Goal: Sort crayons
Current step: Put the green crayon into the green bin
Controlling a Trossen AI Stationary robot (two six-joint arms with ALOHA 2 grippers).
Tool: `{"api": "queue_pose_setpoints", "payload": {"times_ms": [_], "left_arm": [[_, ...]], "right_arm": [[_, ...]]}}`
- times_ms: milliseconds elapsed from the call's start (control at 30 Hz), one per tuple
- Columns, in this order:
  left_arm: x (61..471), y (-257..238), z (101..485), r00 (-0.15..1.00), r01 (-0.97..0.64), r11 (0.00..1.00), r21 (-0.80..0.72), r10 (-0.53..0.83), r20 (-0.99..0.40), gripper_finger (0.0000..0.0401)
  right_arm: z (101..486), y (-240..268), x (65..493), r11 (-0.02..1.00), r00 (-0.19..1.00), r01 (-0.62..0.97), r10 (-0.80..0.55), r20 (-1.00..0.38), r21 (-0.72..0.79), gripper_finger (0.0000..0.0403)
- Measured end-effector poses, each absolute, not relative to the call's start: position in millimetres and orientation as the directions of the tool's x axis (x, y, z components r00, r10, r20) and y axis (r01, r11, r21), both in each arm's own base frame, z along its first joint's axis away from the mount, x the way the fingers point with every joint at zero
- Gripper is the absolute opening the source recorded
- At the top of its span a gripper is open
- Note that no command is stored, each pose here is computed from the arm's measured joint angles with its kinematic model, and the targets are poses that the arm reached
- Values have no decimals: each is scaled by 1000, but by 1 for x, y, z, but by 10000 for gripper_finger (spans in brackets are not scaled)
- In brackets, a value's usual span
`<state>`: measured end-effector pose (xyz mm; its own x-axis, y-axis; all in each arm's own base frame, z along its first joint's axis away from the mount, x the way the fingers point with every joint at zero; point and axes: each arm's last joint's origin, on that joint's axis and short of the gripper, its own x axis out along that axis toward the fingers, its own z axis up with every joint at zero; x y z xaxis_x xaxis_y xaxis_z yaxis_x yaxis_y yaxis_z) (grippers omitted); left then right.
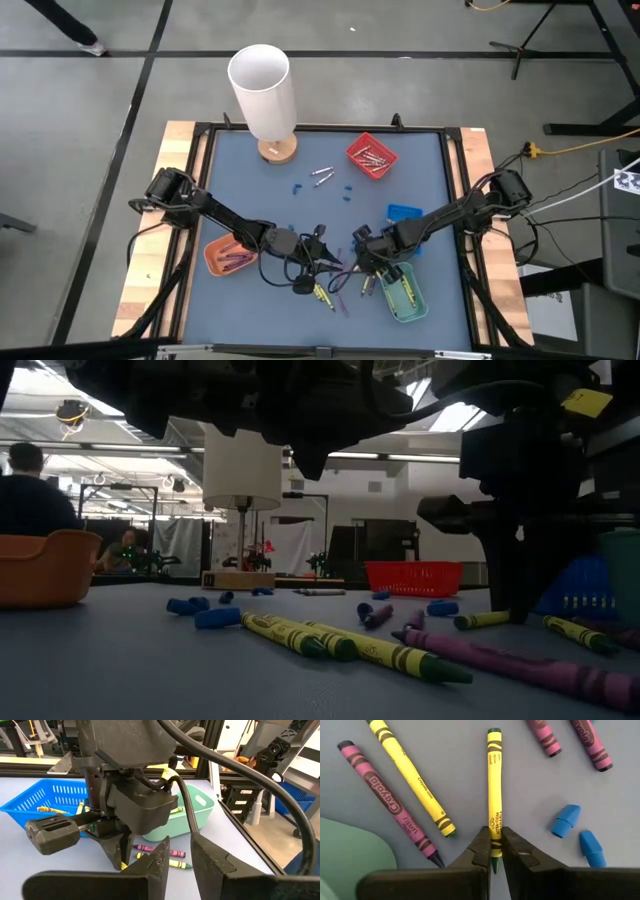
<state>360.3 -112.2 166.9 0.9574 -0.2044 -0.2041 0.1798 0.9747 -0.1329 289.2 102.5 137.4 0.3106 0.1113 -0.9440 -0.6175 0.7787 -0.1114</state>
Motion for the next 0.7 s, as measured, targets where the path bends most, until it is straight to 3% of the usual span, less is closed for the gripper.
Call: {"api": "queue_pose_setpoints", "payload": {"times_ms": [233, 700], "left_arm": [[360, -112, 167, 957, 180, 975, -132, -204, -204, 64], [360, -112, 167, 955, 190, 973, -133, -215, -205, 64]], "right_arm": [[162, 106, 304, 783, 322, -609, 96, -942, -128, 26], [235, 118, 311, 856, 198, -516, 85, -977, -30, 26]]}}
